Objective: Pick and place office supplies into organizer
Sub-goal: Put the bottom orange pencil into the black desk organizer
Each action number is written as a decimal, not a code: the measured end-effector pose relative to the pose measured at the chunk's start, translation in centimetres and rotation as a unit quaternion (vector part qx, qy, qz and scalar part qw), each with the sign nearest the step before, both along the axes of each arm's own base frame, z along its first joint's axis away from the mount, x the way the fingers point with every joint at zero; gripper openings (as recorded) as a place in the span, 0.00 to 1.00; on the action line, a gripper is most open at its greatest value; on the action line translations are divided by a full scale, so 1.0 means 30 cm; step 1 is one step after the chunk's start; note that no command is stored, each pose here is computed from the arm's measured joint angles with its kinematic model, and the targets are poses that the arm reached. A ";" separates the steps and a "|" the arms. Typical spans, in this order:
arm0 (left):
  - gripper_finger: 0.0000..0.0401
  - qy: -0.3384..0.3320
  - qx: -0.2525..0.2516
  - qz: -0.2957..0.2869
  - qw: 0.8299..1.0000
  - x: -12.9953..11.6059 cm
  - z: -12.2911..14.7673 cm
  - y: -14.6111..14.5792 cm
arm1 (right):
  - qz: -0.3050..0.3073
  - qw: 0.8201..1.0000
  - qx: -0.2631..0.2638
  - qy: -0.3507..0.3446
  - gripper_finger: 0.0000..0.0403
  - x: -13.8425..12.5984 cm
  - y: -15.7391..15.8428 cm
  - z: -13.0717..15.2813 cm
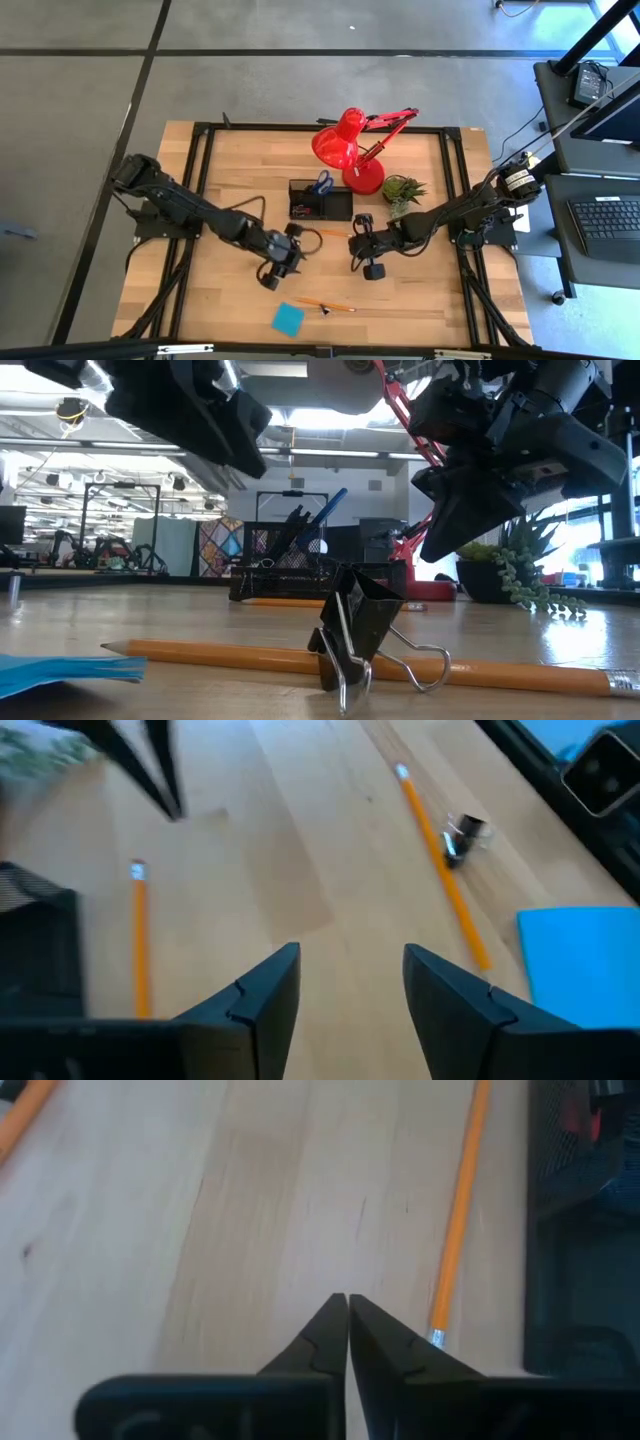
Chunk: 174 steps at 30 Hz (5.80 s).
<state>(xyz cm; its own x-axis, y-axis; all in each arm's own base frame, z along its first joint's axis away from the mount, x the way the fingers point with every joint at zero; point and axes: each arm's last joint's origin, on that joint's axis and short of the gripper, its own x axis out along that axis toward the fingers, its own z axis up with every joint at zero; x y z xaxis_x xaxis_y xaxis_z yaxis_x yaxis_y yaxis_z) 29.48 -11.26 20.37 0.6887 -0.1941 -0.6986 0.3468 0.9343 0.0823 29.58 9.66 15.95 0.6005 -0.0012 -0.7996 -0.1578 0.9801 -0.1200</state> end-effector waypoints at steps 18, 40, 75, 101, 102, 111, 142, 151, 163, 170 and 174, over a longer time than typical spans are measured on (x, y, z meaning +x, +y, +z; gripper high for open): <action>0.43 0.141 -0.012 -0.015 0.990 0.110 -0.083 -0.282 | -0.039 0.998 0.039 -0.023 0.05 0.012 0.005 0.011; 0.39 0.202 -0.003 0.078 0.976 0.145 -0.227 -0.297 | -0.053 0.996 0.058 -0.040 0.05 0.020 0.008 0.019; 0.01 0.253 -0.073 0.180 0.948 0.187 -0.253 -0.171 | -0.258 0.935 0.128 -0.208 0.05 -0.258 0.238 -0.123; 0.01 0.236 -0.060 0.207 0.948 0.252 -0.253 -0.007 | -0.133 0.963 0.052 -0.229 0.23 -0.279 0.226 -0.144; 0.01 0.236 -0.059 0.205 0.948 0.252 -0.253 -0.007 | -0.133 0.964 0.047 -0.227 0.27 -0.280 0.224 -0.145; 0.01 0.235 -0.055 0.197 0.950 0.252 -0.253 -0.007 | -0.109 0.969 0.019 -0.223 0.47 -0.278 0.222 -0.146; 0.01 0.241 -0.061 0.183 0.951 0.252 -0.253 -0.005 | -0.097 0.973 0.006 -0.208 0.54 -0.228 0.214 -0.276; 0.01 0.246 -0.068 0.178 0.950 0.252 -0.253 -0.006 | -0.108 0.977 0.053 -0.177 0.53 -0.195 0.180 -0.325; 0.01 0.246 -0.069 0.179 0.950 0.252 -0.253 -0.007 | -0.103 0.979 0.056 -0.165 0.40 -0.187 0.170 -0.345; 0.01 0.263 -0.078 0.205 0.940 0.242 -0.254 -0.005 | -0.102 0.980 0.057 -0.163 0.39 -0.187 0.170 -0.346; 0.01 0.271 -0.079 0.213 0.935 0.236 -0.254 -0.006 | -0.102 0.980 0.056 -0.162 0.39 -0.188 0.169 -0.346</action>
<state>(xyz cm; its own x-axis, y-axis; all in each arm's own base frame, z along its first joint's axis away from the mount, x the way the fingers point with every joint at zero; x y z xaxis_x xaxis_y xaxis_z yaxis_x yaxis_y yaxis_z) 36.57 -11.45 12.75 0.2799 -0.1130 -0.9534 -0.1081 0.9830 -0.1482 23.95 14.74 5.57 0.8196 -0.0702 -0.5686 0.0713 0.9972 -0.0203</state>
